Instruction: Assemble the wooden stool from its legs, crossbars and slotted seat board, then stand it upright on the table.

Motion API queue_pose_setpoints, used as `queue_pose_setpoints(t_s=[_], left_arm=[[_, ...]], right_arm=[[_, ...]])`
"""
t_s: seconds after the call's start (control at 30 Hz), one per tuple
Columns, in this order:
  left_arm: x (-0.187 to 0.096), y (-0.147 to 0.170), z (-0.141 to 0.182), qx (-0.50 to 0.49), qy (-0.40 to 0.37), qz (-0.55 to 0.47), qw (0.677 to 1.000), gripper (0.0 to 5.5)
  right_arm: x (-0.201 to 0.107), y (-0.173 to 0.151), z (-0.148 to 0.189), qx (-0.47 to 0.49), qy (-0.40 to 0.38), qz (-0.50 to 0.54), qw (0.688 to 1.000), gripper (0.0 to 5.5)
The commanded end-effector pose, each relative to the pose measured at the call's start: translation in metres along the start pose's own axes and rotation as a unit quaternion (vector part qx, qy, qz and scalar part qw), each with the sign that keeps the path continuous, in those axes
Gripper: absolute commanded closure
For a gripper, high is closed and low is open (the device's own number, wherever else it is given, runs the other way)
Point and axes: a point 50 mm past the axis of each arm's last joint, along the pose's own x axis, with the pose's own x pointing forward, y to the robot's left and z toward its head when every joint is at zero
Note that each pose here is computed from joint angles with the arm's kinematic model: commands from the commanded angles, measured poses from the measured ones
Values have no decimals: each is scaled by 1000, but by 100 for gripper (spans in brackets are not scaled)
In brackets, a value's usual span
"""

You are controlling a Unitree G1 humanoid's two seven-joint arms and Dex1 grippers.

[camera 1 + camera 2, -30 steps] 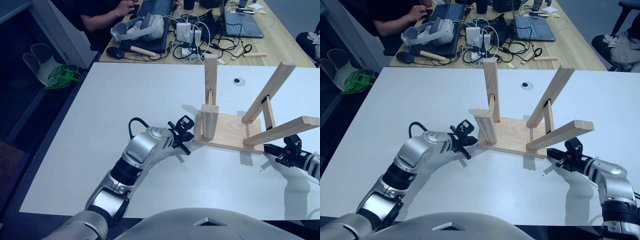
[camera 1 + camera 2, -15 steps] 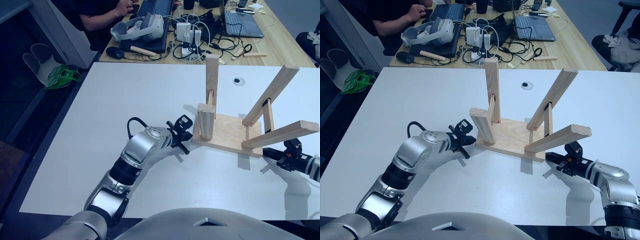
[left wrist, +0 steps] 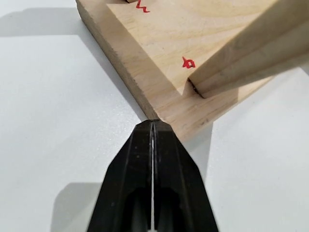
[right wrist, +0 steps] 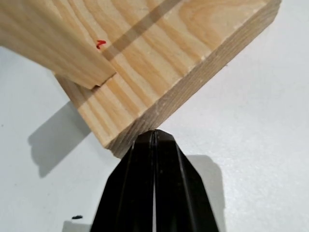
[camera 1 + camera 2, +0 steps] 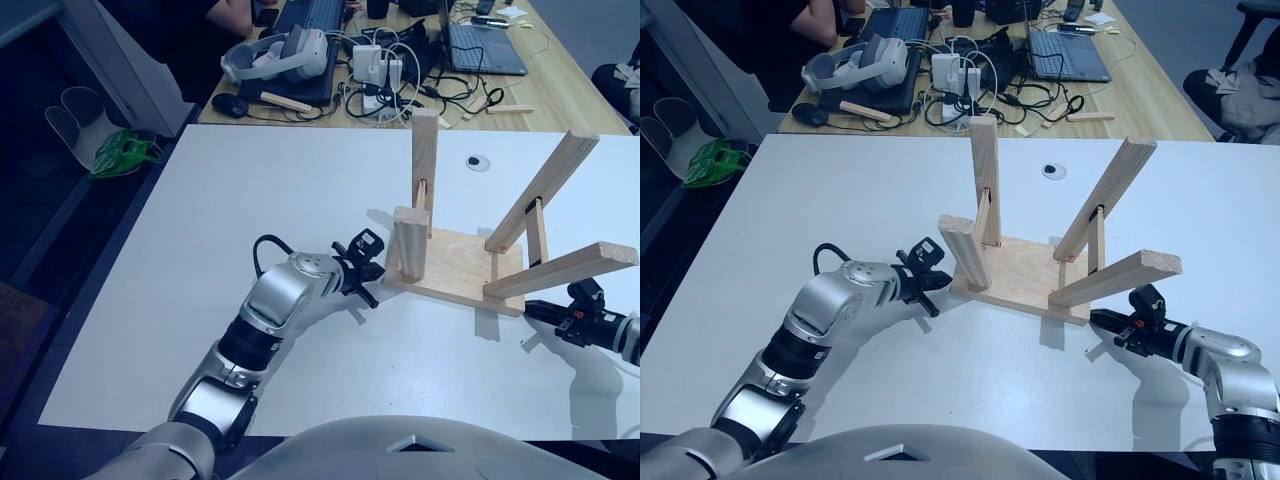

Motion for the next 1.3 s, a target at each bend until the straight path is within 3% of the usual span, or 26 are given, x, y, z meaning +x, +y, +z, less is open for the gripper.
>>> queue_pose_setpoints(t_s=[0.03,0.8,1.3], left_arm=[[0,-10,4,-21,-16,-55,998,548],[-11,-5,13,-129,-93,-125,979,548],[-22,-7,28,-150,-148,-150,966,548]], right_arm=[[5,9,21,1,-43,41,998,550],[3,15,55,34,-115,54,991,550],[7,21,72,46,-154,67,985,550]])
